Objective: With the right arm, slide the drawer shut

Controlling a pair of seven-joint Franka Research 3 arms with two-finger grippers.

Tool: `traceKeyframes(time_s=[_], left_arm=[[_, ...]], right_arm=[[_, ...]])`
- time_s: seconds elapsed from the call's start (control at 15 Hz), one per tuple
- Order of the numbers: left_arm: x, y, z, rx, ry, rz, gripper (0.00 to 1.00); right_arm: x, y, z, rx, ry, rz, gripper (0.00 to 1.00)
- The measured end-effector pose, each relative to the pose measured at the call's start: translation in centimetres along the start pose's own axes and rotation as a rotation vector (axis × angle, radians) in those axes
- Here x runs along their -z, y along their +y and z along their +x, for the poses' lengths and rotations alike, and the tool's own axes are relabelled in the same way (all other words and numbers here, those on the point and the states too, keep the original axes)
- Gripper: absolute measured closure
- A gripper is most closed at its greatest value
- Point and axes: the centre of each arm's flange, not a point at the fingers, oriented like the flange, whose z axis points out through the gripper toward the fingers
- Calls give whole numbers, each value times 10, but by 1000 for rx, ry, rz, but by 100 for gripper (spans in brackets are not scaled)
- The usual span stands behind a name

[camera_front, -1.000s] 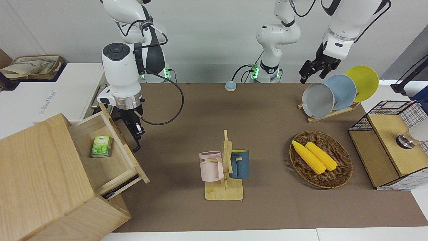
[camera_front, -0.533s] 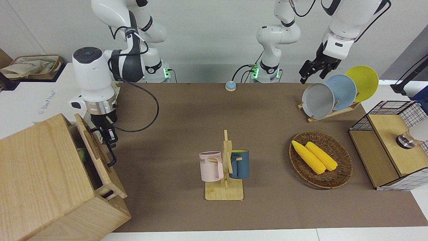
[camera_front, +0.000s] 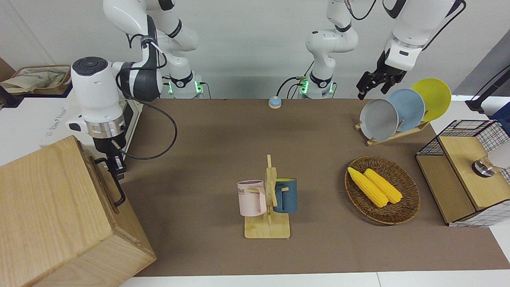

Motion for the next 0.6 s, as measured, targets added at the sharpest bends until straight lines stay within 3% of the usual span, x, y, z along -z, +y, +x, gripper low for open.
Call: traceKeyframes(time_s=[0.6], left_arm=[[0, 0, 0, 0, 0, 0, 0]], right_arm=[[0, 1, 1, 42, 0, -1, 99]])
